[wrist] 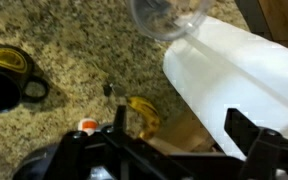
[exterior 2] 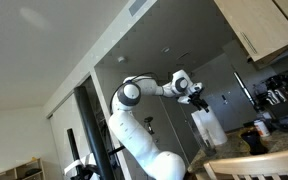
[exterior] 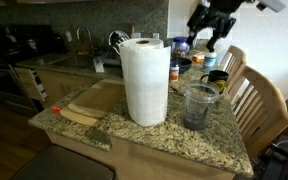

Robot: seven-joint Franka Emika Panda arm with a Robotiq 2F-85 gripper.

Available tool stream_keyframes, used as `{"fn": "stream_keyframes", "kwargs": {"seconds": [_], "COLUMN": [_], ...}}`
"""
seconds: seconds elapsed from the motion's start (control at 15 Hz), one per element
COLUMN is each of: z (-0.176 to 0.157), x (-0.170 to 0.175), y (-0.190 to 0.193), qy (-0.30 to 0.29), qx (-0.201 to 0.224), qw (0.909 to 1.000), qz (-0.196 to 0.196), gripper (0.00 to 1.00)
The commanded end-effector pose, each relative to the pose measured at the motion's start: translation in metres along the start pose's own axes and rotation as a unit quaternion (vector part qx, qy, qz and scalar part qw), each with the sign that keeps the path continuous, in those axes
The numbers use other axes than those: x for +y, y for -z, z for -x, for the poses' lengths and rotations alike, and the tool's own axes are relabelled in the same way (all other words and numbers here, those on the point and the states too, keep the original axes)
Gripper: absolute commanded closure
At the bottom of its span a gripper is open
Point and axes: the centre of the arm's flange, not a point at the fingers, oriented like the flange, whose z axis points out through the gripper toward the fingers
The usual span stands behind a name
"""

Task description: Move the cup to the right

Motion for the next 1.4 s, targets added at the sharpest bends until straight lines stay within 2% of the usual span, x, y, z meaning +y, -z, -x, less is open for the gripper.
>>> {"fn": "stream_keyframes", "kwargs": {"seconds": [0.0,0.13,0.27,0.47,0.73,0.8,0.93,1.13,1.27,1.33], "z": [-0.002,-0.001,-0.001,0.001,0.013,0.013,0.013,0.011,0.006,0.008], "x": [-0.016,-0.041,-0.044,-0.031,-0.007,-0.018,-0.010,-0.011,-0.016,-0.016], "y": [0.023,0.052,0.053,0.032,0.003,0.011,0.003,0.005,-0.015,-0.037], "qy": [-0.003,-0.006,-0.007,-0.007,-0.007,-0.010,-0.011,-0.023,-0.026,-0.025], "qx": [0.029,0.062,0.064,-0.012,-0.125,-0.084,-0.109,-0.112,-0.149,-0.183], "qw": [0.9996,0.9980,0.9979,0.9999,0.9919,0.9962,0.9936,0.9928,0.9864,0.9794], "qz": [-0.004,-0.011,-0.011,0.006,0.025,0.022,0.028,0.034,0.063,0.082], "gripper": [0.00,0.00,0.00,0.00,0.00,0.00,0.00,0.00,0.00,0.00]}}
